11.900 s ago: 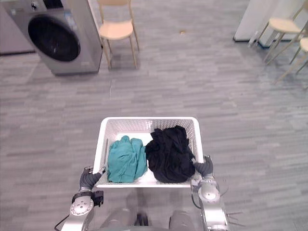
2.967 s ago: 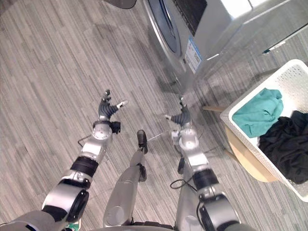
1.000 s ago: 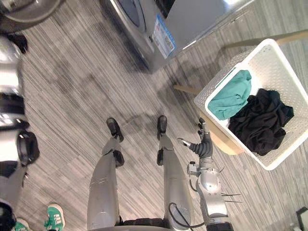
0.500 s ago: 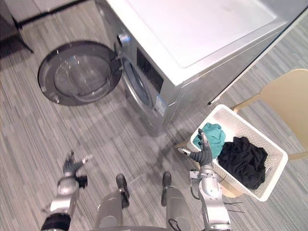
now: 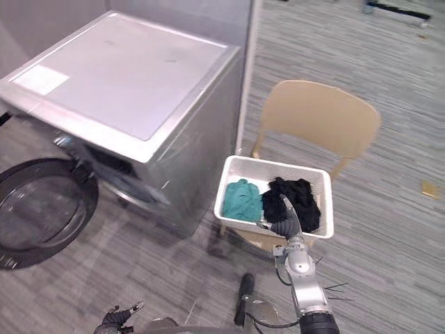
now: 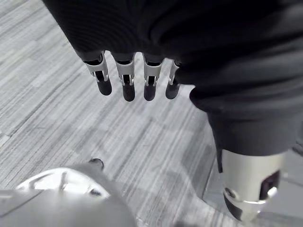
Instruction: Pick up the laundry basket with both hands and put the clothes into the washing machine.
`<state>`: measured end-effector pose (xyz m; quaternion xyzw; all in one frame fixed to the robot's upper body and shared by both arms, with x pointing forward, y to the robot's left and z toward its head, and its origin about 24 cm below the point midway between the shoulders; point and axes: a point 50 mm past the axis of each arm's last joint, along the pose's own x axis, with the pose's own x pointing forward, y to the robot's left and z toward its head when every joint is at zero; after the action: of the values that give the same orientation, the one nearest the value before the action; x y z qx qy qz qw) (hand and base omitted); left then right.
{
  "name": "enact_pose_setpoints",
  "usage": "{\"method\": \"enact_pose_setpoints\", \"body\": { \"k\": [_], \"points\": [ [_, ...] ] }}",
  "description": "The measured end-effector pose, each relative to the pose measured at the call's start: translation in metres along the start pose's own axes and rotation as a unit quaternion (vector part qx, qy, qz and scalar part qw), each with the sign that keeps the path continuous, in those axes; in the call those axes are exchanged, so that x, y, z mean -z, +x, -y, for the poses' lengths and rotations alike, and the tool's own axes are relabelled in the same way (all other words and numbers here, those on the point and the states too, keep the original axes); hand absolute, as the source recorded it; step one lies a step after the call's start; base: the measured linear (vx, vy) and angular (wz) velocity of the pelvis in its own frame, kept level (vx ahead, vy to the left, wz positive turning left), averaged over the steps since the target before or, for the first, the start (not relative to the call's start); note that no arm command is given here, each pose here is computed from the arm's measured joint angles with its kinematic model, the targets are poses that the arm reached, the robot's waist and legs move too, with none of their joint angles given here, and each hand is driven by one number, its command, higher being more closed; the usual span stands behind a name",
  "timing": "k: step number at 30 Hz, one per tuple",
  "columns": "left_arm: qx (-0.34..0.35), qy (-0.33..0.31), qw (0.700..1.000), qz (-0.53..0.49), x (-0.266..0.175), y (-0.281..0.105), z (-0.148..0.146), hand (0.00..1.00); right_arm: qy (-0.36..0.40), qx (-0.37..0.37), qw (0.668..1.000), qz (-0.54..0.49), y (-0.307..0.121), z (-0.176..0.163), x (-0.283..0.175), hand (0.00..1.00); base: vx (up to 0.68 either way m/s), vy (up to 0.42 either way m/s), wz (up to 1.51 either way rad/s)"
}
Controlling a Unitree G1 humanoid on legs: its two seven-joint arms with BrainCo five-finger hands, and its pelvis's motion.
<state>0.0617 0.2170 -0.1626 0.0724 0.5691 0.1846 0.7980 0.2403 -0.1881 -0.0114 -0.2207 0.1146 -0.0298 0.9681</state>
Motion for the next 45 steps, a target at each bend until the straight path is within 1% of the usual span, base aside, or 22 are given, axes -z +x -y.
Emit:
{"method": "enact_pose_setpoints", "body": {
  "k": [3,7,8,12,18,21,23,24,26,29,33,36,39,42,45],
  "points": [
    [0.015,0.020,1.000,0.004,0.000,-0.002,0.009,0.00,-0.021,-0.002,1.000,-0.011,0.004,0.002,0.005,0.00,0.16,0.095,-1.08],
    [0.023,0.009,1.000,-0.008,0.010,-0.005,0.015,0.00,-0.051,-0.007,0.999,-0.003,0.013,0.005,0.000,0.00,0.09,0.206,-1.02],
    [0.018,0.010,1.000,-0.011,0.012,-0.005,0.011,0.00,-0.060,-0.022,0.998,-0.004,0.015,-0.002,0.000,0.00,0.15,0.222,-0.85],
    [0.017,0.015,1.000,-0.006,0.009,-0.003,0.009,0.00,-0.097,-0.037,0.995,0.007,0.022,-0.006,-0.006,0.00,0.13,0.188,-0.19],
    [-0.001,0.035,0.999,-0.008,0.008,0.001,-0.008,0.00,-0.202,-0.077,0.975,0.045,0.043,-0.008,-0.025,0.00,0.09,0.059,0.21],
    [0.003,0.035,0.999,0.009,-0.006,0.003,-0.004,0.00,-0.243,-0.075,0.964,0.079,0.061,0.000,-0.049,0.00,-0.04,-0.019,0.34],
    [0.004,0.031,0.999,0.033,-0.023,0.005,-0.002,0.00,-0.289,-0.064,0.948,0.116,0.079,0.008,-0.080,0.00,-0.18,-0.027,0.32],
    [0.004,0.029,0.999,0.041,-0.029,0.005,-0.001,0.00,-0.302,-0.057,0.943,0.124,0.084,0.012,-0.089,0.00,-0.17,-0.023,0.21],
    [0.005,0.027,0.998,0.058,-0.041,0.006,0.001,0.00,-0.321,-0.042,0.938,0.123,0.091,0.024,-0.096,0.00,-0.11,-0.016,0.30],
    [0.004,0.027,0.997,0.068,-0.047,0.006,0.002,0.00,-0.348,-0.028,0.928,0.131,0.095,0.030,-0.104,0.00,-0.03,-0.019,0.34],
    [0.008,0.029,0.994,0.102,-0.071,0.005,0.011,0.00,-0.378,-0.010,0.909,0.172,0.101,0.030,-0.134,0.00,-0.01,-0.019,0.31],
    [0.010,0.019,0.989,0.147,-0.095,0.001,0.014,0.00,-0.400,-0.017,0.893,0.204,0.102,0.017,-0.154,0.00,-0.04,-0.015,0.32],
    [0.009,-0.008,0.984,0.180,-0.120,-0.002,0.017,0.00,-0.426,-0.021,0.875,0.230,0.105,0.006,-0.175,0.00,-0.08,-0.018,0.24],
    [0.018,-0.035,0.976,0.215,-0.146,-0.009,0.024,0.00,-0.441,0.002,0.869,0.224,0.112,0.015,-0.189,0.00,-0.07,-0.025,0.40],
    [0.024,-0.055,0.970,0.236,-0.160,-0.015,0.031,0.00,-0.460,0.026,0.857,0.230,0.116,0.023,-0.204,0.00,-0.03,-0.002,0.29]
  ]
}}
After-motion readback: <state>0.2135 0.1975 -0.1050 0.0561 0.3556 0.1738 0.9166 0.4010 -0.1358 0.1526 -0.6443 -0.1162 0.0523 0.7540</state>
